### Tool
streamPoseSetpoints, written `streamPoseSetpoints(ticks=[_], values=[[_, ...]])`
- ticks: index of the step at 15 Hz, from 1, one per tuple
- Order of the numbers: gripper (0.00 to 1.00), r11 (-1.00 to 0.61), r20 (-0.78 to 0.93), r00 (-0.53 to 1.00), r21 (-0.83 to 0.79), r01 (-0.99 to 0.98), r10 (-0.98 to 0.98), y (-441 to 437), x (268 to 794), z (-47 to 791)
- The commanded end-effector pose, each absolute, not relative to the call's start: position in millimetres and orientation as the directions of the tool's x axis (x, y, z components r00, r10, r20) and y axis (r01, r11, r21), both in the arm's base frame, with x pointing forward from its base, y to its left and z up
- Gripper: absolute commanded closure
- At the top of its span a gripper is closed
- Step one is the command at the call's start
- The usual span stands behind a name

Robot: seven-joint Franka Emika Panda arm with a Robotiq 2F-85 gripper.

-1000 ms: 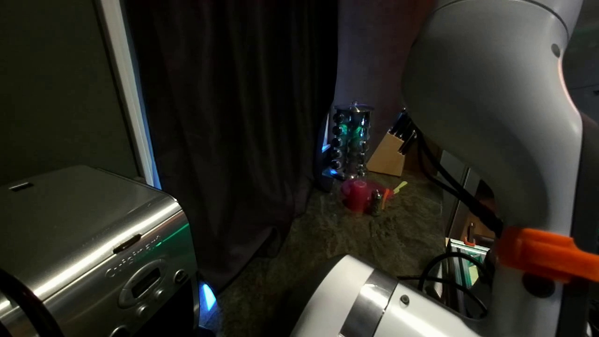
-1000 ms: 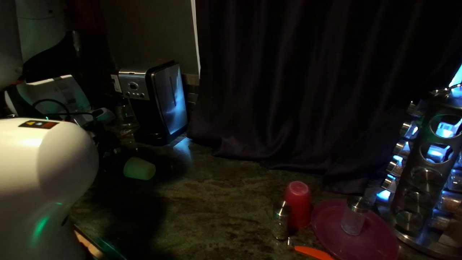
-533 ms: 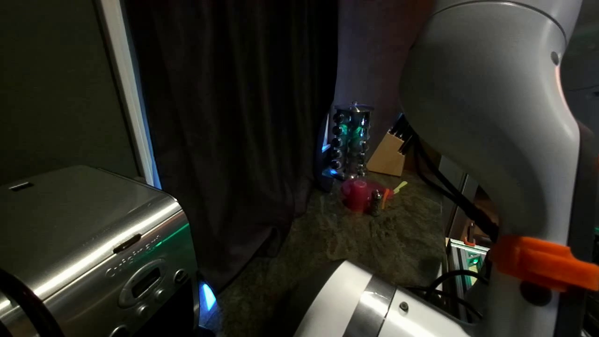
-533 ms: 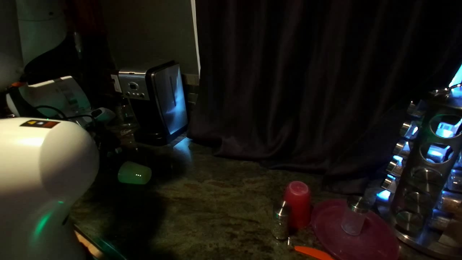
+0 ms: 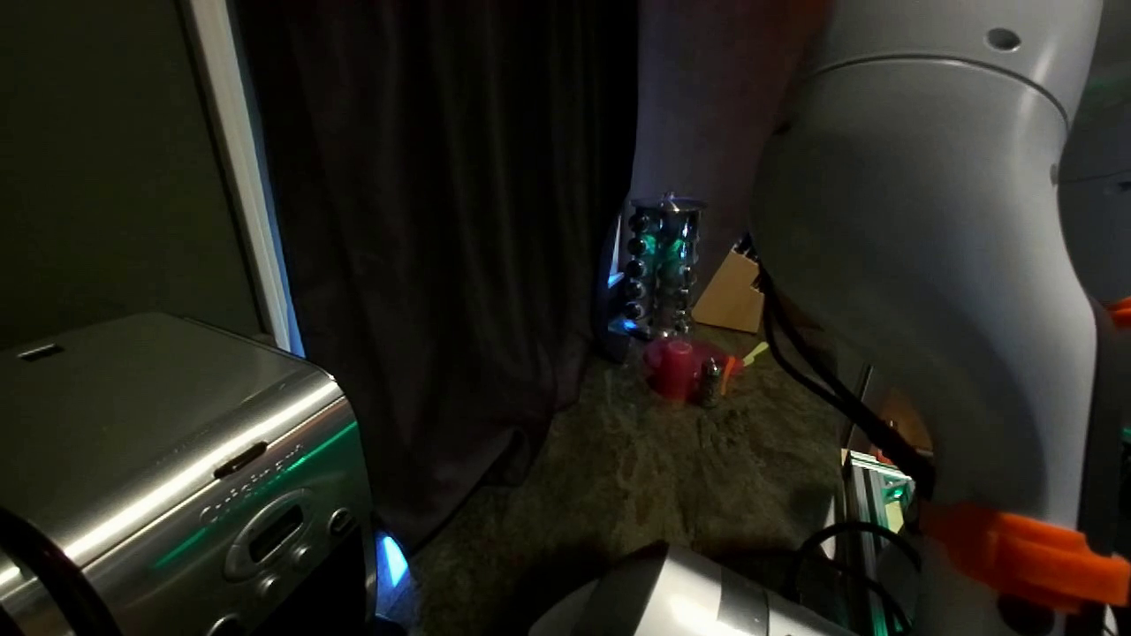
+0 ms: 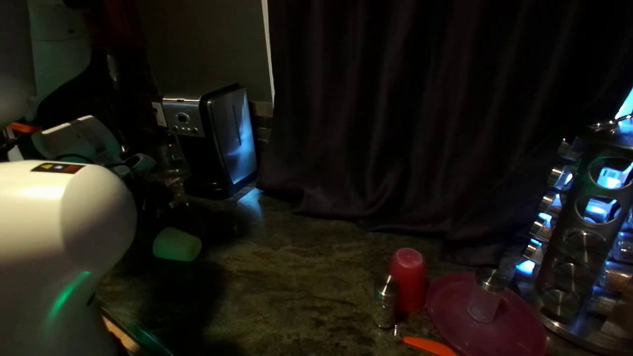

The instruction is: Flip over the green cup

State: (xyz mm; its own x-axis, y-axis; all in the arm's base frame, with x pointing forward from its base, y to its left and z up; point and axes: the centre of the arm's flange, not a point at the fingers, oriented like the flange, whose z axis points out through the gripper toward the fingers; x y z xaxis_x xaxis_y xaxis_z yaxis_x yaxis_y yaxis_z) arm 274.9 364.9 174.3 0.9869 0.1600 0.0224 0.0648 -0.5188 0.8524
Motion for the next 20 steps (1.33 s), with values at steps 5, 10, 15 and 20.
streamPoseSetpoints(ticks=[5, 10, 15, 20], values=[[0.42, -0.386, -0.070, 0.946, 0.902, 0.196, 0.317, 357, 272, 164], [0.81, -0.375, -0.097, 0.953, 0.904, 0.206, 0.288, 357, 272, 169], [1.00, -0.375, -0.102, 0.958, 0.905, 0.201, 0.267, 356, 270, 172], [0.99, -0.424, -0.051, 0.972, 0.894, 0.146, 0.228, 360, 268, 196]])
